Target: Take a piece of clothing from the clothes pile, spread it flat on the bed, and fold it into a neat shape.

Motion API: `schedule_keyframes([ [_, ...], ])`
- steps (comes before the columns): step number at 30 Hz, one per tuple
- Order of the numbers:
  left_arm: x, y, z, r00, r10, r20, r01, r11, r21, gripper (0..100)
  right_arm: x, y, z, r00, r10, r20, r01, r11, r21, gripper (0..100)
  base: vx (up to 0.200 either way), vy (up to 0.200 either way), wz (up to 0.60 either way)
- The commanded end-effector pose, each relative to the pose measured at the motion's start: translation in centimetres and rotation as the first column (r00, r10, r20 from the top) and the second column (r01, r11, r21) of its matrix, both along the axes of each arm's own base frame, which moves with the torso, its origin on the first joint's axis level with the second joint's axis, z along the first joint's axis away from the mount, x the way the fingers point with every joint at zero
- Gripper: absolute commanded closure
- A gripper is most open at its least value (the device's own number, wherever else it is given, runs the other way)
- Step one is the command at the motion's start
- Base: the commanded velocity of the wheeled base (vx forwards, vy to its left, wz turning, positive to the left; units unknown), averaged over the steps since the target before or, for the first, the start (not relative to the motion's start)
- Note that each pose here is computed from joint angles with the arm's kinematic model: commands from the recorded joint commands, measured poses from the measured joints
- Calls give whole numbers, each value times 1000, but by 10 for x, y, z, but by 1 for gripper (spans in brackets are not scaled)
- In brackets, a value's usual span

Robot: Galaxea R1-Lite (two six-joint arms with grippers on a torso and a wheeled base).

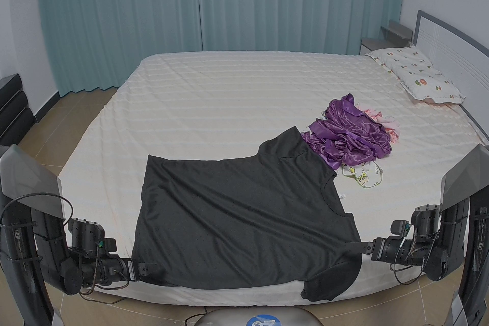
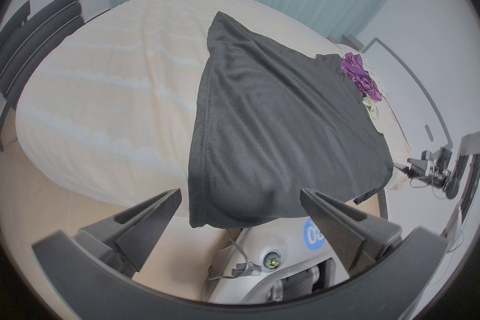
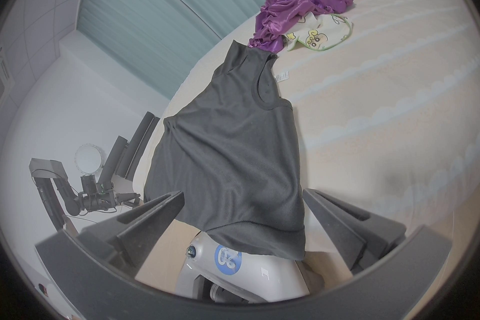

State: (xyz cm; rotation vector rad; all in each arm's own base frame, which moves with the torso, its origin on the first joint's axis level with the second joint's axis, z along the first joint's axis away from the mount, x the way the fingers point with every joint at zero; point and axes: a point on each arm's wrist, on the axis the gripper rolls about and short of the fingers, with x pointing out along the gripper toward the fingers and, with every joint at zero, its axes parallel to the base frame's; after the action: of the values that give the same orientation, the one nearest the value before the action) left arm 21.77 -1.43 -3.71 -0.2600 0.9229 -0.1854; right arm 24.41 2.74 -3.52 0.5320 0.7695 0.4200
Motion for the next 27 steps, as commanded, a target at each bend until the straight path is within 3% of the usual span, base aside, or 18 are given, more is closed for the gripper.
schedule_keyframes([
  [1,-14,3,-19,996,-38,-85,41,999,34,0,-2,1,1,1000,3,3,-3,1000,4,0,0,0,0],
  [22,-1,-7,-33,994,-113,-4,113,992,65,0,-3,3,2,1000,12,6,-12,1000,4,0,0,0,0],
  [23,-1,-6,-33,994,-111,-6,112,992,64,100,-3,3,1,1000,14,3,-14,1000,4,0,0,0,0],
  [27,-6,-6,-32,994,-108,-22,109,992,62,100,-2,3,-1,1000,18,0,-18,1000,-5,0,0,0,0],
])
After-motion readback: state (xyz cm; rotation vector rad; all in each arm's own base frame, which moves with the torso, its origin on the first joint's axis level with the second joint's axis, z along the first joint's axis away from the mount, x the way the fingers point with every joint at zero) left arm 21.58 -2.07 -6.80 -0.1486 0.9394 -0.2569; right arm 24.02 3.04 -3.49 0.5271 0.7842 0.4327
